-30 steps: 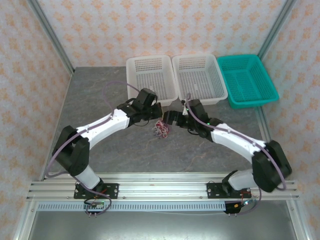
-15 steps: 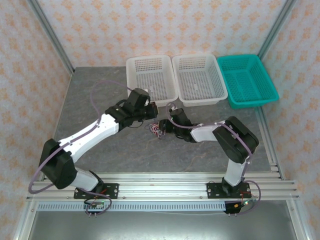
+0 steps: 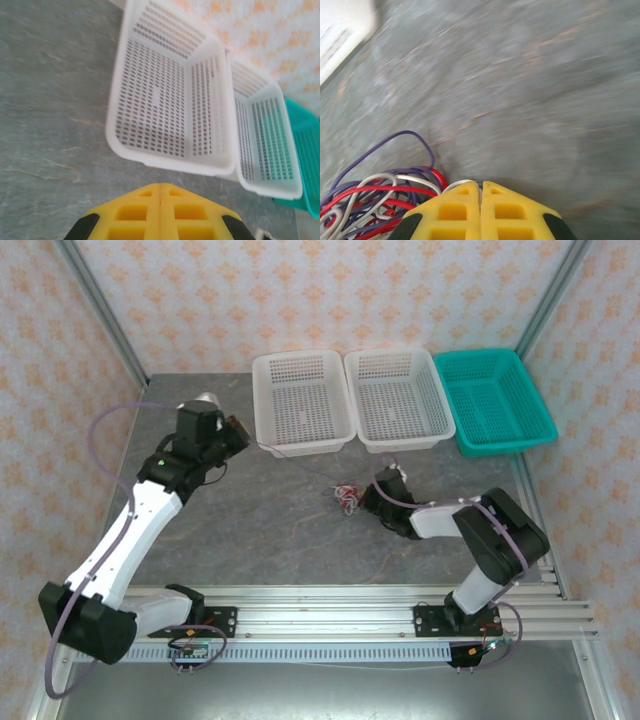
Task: Untangle the cables
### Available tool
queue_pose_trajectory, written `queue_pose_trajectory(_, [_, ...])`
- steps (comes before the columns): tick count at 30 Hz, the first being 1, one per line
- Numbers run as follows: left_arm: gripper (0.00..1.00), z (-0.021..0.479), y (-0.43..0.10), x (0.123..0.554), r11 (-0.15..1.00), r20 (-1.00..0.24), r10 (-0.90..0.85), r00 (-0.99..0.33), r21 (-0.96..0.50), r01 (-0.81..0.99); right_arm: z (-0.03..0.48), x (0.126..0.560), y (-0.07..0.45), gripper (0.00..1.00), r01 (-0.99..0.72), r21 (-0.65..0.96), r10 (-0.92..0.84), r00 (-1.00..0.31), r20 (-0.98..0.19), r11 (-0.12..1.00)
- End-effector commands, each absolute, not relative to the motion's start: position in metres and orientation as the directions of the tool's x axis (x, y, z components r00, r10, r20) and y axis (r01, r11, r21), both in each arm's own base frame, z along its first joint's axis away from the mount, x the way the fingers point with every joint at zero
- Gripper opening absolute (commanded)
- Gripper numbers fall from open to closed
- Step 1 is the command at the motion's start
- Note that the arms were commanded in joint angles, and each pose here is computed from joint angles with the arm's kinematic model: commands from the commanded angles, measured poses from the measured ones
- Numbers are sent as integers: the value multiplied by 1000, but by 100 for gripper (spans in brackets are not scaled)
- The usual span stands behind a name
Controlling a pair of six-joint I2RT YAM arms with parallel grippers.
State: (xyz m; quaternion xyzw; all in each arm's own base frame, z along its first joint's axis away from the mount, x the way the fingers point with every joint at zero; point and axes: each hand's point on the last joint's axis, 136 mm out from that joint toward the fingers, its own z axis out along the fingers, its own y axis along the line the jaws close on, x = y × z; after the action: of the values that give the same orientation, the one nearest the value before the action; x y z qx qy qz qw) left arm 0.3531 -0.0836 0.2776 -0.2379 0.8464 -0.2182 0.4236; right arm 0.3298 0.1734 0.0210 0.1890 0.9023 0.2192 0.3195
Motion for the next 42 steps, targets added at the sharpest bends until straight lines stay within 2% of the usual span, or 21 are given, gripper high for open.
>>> queue_pose_trajectory(1, [0,260,-82,345,786,-585,-594,-552,-569,-244,17,317,128,0,323,394,501,-676,-540,861])
queue_pose_trajectory(3, [0,250,-96,348,764,-552,-597,-582,-612,-203,33,322,140,0,239,418,455,-694,-558,876])
queue_pose_trajectory(4, [0,246,-103,349,758,-541,-591,-599,-627,-181,41,324,149,5,192,434,431,-707,-561,880])
queue_pose_trajectory(5, [0,242,-112,349,753,-531,-580,-618,-639,-157,50,325,163,16,122,451,389,-727,-566,884])
queue_pose_trajectory(7, [0,236,-124,349,769,-535,-541,-649,-628,-123,67,324,180,44,14,435,298,-749,-592,900])
queue_pose_trajectory(8, [0,234,-129,348,785,-546,-516,-660,-610,-110,74,323,185,53,-25,406,254,-744,-618,914])
queue_pose_trajectory(9, [0,233,-132,347,800,-556,-495,-668,-592,-100,83,323,190,57,-78,370,201,-728,-655,926])
queue_pose_trajectory(14, [0,232,-143,346,824,-574,-450,-684,-562,-70,99,322,226,70,-320,191,-45,-604,-796,928])
queue_pose_trajectory(19, [0,232,-139,347,829,-579,-459,-673,-552,-91,71,346,230,75,-332,-41,-245,-603,-759,943])
queue_pose_trajectory(22, [0,237,-123,343,847,-602,-474,-643,-512,-145,51,356,218,71,-247,-117,-254,-654,-713,962])
queue_pose_trajectory(25, [0,243,-92,333,867,-654,-487,-578,-440,-232,30,350,214,61,-211,-99,-222,-709,-670,973])
queue_pose_trajectory(30, [0,244,-14,308,778,-660,-620,-424,-448,-440,16,337,181,39,-51,-62,-79,-736,-673,997])
queue_pose_trajectory(31, [0,242,3,300,750,-656,-647,-390,-454,-481,14,334,170,33,-14,-51,-44,-741,-670,999])
queue_pose_trajectory(34, [0,236,15,293,734,-646,-667,-371,-484,-477,12,326,154,0,16,10,19,-750,-661,1000])
queue_pose_trajectory(39, [0,199,-51,313,752,-551,-622,-557,-619,-228,38,320,175,0,-136,87,-39,-725,-688,987])
queue_pose_trajectory(42, [2,175,-88,314,806,-587,-509,-630,-582,-108,70,323,194,0,-260,125,-84,-665,-742,958])
